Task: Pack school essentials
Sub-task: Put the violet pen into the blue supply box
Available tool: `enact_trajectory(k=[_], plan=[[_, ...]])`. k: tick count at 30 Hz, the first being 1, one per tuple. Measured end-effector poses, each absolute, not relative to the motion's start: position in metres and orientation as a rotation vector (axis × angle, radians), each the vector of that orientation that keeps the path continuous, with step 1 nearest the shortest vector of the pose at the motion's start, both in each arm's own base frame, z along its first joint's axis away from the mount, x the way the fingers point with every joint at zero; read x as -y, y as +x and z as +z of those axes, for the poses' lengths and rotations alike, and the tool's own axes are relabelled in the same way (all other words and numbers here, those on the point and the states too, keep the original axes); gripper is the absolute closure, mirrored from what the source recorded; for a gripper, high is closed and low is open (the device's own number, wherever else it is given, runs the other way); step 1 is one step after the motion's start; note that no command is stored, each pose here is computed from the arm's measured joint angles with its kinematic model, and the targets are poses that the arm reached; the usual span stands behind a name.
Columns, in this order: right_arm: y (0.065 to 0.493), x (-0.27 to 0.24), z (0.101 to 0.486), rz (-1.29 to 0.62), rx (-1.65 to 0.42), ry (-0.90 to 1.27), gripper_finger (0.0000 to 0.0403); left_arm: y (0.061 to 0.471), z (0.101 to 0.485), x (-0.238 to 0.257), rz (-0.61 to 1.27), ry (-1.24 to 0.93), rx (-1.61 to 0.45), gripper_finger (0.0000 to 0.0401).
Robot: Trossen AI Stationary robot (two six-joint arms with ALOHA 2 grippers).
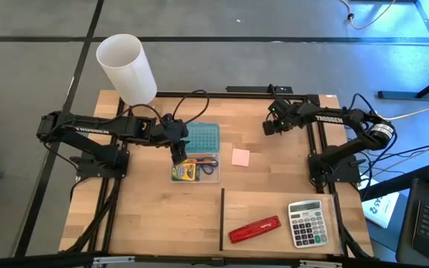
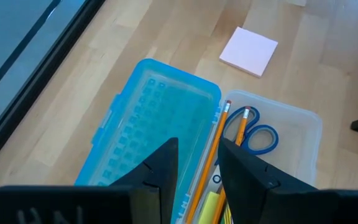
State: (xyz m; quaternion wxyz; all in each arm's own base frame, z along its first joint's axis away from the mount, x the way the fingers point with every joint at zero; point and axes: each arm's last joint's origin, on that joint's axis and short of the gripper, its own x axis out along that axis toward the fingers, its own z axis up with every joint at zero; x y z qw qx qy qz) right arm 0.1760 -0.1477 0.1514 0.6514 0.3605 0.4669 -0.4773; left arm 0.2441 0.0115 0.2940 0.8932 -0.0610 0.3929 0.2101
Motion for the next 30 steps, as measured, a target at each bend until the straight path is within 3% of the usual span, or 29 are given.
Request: enact_trajectory(k=[13, 30], plan=[[0.218, 0.125, 0.191, -0.906, -1.080, 0.624, 0.0340, 0.244, 0.294, -0.011, 0.435, -0.126, -0.816, 0.0293], [0.279, 0.066, 0.256, -0.550, -0.903, 0.297, 0.0340, 0.244, 0.294, -0.012, 0.436, -0.126, -0.815, 0.0293]])
